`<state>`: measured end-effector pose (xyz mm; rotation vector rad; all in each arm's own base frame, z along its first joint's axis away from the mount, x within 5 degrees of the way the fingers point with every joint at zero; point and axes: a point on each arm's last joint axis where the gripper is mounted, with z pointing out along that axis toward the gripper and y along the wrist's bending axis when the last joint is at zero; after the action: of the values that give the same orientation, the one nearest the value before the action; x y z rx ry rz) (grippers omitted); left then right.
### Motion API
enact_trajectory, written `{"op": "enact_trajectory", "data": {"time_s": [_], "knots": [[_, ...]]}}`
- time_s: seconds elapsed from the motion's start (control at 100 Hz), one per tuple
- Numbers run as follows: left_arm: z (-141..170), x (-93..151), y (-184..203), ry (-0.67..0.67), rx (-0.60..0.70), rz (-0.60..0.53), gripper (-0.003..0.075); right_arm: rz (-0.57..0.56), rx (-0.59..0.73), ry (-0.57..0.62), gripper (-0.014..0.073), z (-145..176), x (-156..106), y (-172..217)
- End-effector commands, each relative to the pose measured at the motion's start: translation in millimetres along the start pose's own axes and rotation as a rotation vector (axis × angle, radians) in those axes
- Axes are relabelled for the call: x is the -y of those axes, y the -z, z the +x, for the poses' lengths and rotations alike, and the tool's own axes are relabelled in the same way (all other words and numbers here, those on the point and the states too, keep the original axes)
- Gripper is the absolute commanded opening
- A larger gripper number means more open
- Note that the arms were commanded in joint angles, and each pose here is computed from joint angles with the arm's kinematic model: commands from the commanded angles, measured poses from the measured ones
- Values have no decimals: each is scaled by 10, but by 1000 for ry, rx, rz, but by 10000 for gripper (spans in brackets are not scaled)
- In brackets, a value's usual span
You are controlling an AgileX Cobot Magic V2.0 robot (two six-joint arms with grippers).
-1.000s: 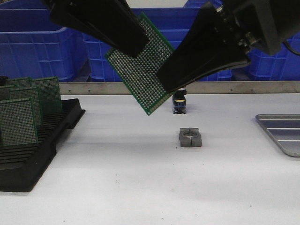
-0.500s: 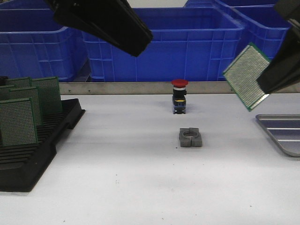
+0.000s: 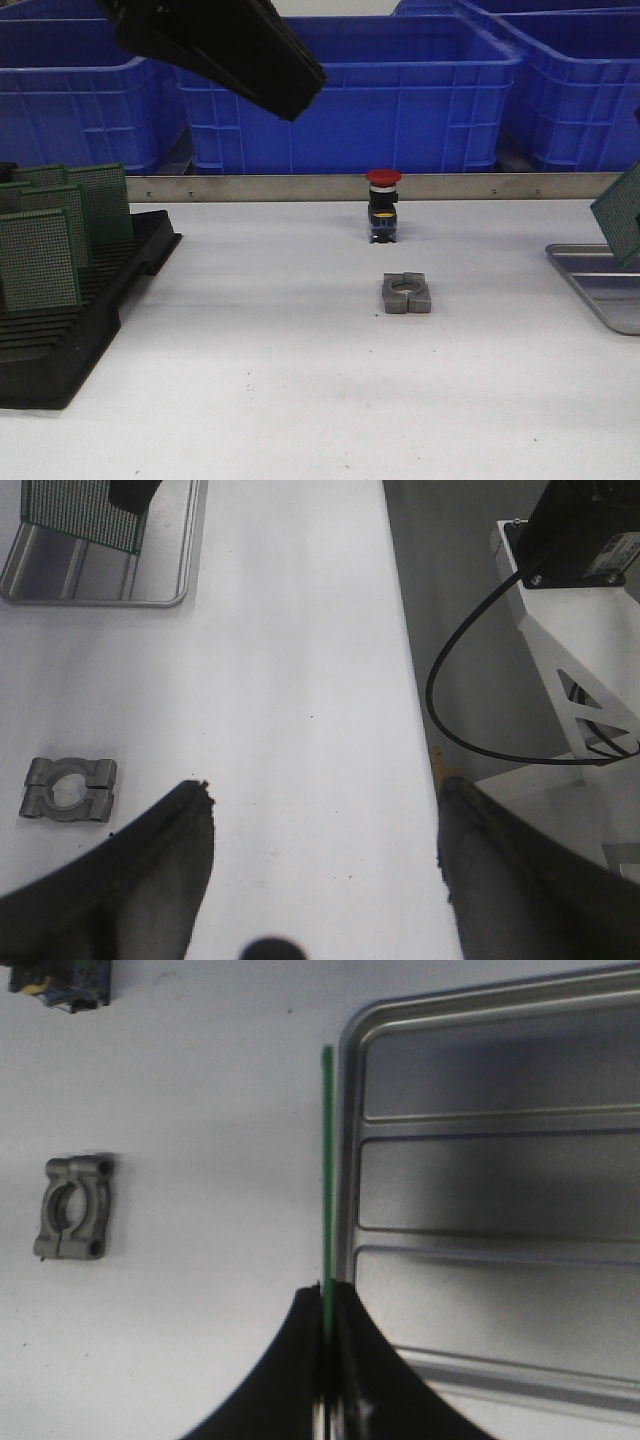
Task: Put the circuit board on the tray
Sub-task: 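Lower the board onto the silver tray and open the right gripper, then grasp a second green board in the rack with the left gripper and lift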
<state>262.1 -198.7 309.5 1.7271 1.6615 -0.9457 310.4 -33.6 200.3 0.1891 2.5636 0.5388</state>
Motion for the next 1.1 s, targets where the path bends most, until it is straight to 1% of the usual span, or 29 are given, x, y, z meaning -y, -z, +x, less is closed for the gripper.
{"op": "enact_trajectory", "data": {"time_s": [0.0,0.05,0.12,0.15,0.18,0.2,0.21,0.22,0.23,0.24,0.27,0.32,0.37,0.47,0.54,0.73,0.94,1.09], "knots": [[-216,85,120,-25,85,-21,451,-21,31,-7,-64,-181,12,6],[-216,85,120,-25,85,-21,451,-20,20,-14,-46,-198,46,-51],[-216,85,120,-25,85,-21,451,-20,5,-9,51,-212,81,-121],[-216,85,120,-25,85,-21,451,-19,0,3,115,-210,91,-139],[-214,82,124,-23,85,-22,451,-17,0,16,216,-210,96,-146],[-212,82,124,-24,83,-23,451,-12,3,30,259,-213,101,-146],[-212,82,124,-24,83,-23,451,-10,5,34,304,-214,102,-146],[-207,77,130,-23,82,-25,451,-6,8,40,326,-217,106,-146],[-204,77,129,-24,80,-25,451,-4,9,44,372,-218,108,-146],[-199,73,134,-24,77,-27,451,1,13,46,394,-222,113,-142],[-194,68,140,-23,76,-29,451,10,21,53,497,-230,121,-133],[-176,53,156,-21,70,-37,451,31,38,58,603,-246,143,-122],[-146,29,186,-18,59,-49,451,42,48,56,656,-260,165,-111],[-50,-31,269,-18,11,-86,451,37,46,50,642,-268,185,-92],[61,-97,348,-22,-54,-129,451,40,31,65,624,-255,191,-90],[396,-249,622,-17,-243,-229,451,36,20,72,622,-244,188,-90],[665,-392,920,19,-345,-359,451,35,18,72,622,-243,187,-91],[759,-411,1009,29,-388,-382,451,32,15,72,622,-240,185,-91]]}}
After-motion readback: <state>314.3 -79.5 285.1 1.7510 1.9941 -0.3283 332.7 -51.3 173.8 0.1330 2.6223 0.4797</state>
